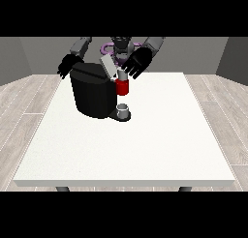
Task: Insert the coffee pod into the coffee machine and close the lid
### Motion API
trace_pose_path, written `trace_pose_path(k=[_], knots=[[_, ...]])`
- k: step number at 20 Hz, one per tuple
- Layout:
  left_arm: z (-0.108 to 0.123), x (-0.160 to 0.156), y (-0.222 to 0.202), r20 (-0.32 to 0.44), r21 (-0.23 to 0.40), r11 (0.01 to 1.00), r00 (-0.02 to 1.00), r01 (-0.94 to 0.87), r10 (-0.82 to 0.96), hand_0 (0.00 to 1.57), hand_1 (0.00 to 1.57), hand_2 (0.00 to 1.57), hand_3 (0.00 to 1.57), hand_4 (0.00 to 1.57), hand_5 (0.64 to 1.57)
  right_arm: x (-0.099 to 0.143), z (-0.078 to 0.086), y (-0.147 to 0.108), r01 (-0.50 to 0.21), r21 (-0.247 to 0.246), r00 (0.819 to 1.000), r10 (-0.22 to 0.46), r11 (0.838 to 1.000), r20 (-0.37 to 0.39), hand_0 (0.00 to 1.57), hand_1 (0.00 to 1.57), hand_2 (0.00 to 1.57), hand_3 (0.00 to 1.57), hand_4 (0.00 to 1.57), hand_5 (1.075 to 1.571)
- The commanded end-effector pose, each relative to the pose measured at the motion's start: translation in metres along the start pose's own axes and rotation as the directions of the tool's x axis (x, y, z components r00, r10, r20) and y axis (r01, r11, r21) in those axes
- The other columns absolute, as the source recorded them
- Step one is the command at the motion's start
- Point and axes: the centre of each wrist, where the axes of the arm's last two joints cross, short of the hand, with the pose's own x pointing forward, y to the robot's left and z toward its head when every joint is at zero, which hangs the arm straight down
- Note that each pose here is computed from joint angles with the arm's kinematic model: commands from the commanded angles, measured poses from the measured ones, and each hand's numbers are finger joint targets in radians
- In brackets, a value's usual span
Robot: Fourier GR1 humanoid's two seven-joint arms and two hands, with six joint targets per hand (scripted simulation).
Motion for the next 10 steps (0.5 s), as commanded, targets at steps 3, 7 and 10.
trace_pose_path(k=[3, 7, 10], knots=[[0.004, -0.009, -0.002, 0.022, 0.005, 1.000, 1.000, 0.021, -0.021, 1.18, 1.18, 1.26, 1.19, 0.50, 1.571, -0.009, 0.005, -0.016, 0.005, -0.016, 1.000, -0.005, 1.000, 0.026, 0.00, 0.00, 0.00, 0.00, 0.54, 1.571], [0.003, -0.010, 0.006, 0.000, -0.013, 1.000, 1.000, -0.008, 0.008, 1.19, 1.19, 1.27, 1.20, 0.51, 1.571, 0.005, 0.005, 0.010, 0.018, -0.004, 1.000, -0.018, 1.000, 0.012, 0.00, 0.00, 0.00, 0.00, 0.50, 1.571], [0.004, -0.011, -0.001, 0.000, 0.008, 1.000, 1.000, 0.028, -0.028, 1.16, 1.16, 1.24, 1.18, 0.51, 1.571, 0.002, -0.002, -0.020, 0.009, -0.019, 0.999, -0.008, 1.000, 0.034, 0.00, 0.00, 0.00, 0.00, 0.45, 1.571]])
